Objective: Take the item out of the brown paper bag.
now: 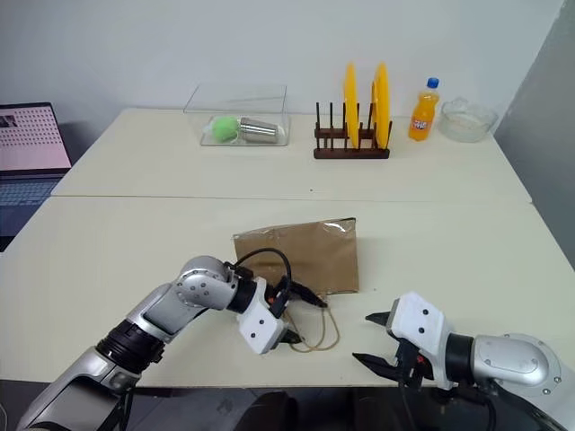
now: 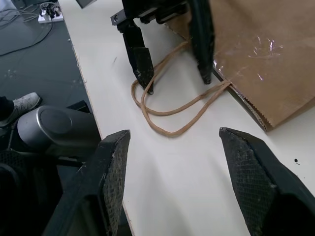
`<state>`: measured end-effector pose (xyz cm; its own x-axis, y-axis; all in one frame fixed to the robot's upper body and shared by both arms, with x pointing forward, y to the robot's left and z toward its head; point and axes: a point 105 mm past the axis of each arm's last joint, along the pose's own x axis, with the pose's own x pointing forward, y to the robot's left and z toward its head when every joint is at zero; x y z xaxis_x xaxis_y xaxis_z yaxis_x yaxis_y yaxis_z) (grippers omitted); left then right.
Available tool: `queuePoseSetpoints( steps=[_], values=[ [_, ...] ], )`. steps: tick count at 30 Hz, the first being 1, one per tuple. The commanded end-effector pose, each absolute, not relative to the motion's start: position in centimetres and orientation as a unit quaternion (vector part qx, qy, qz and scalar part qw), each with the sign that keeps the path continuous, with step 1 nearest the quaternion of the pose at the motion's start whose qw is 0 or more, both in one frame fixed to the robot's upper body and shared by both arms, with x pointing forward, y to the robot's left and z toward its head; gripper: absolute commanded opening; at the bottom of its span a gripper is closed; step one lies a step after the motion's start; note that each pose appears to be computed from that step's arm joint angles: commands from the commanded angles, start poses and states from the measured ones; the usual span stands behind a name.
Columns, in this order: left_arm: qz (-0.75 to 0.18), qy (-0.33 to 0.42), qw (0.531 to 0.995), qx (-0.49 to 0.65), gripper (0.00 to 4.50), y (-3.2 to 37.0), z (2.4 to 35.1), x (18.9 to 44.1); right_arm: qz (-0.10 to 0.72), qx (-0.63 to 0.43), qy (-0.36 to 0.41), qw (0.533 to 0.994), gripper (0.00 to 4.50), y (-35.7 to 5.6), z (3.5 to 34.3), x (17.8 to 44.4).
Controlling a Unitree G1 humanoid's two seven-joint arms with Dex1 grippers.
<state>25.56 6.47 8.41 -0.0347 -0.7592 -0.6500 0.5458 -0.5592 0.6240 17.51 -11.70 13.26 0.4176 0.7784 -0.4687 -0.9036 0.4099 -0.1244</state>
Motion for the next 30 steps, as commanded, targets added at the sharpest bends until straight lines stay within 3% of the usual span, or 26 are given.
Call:
queuePoseSetpoints(
  steps=[1, 5, 9, 14, 17, 22, 30],
  values=[
    [-0.735, -0.048, 0.416, 0.533, 2.64, 7.7, 5.9, 24.7, 0.536, -0.195, 0.134, 0.811, 3.04, -10.3, 14.6, 16.3],
    [-0.743, -0.039, 0.413, 0.525, 1.38, 7.9, 5.8, 24.4, 0.533, -0.219, 0.136, 0.806, 3.04, -10.6, 14.3, 16.4],
    [-0.739, -0.043, 0.469, 0.481, 0.09, 7.1, 7.8, 24.9, 0.535, -0.245, 0.125, 0.799, 3.04, -10.5, 14.2, 16.5],
    [-0.722, -0.034, 0.584, 0.369, 0.04, 6.0, 12.5, 26.2, 0.558, -0.276, 0.107, 0.775, 3.04, -9.8, 14.0, 16.6],
    [-0.708, -0.034, 0.626, 0.325, 0.04, 5.9, 15.3, 27.1, 0.577, -0.298, 0.100, 0.754, 3.04, -9.4, 13.6, 16.5],
    [-0.699, -0.029, 0.653, 0.290, 0.04, 5.9, 17.7, 28.0, 0.594, -0.328, 0.074, 0.731, 3.04, -8.1, 12.9, 17.4],
    [-0.692, -0.020, 0.658, 0.297, 0.04, 6.7, 17.7, 28.3, 0.575, -0.362, 0.022, 0.733, 3.04, -5.0, 11.8, 22.5]
  ],
)
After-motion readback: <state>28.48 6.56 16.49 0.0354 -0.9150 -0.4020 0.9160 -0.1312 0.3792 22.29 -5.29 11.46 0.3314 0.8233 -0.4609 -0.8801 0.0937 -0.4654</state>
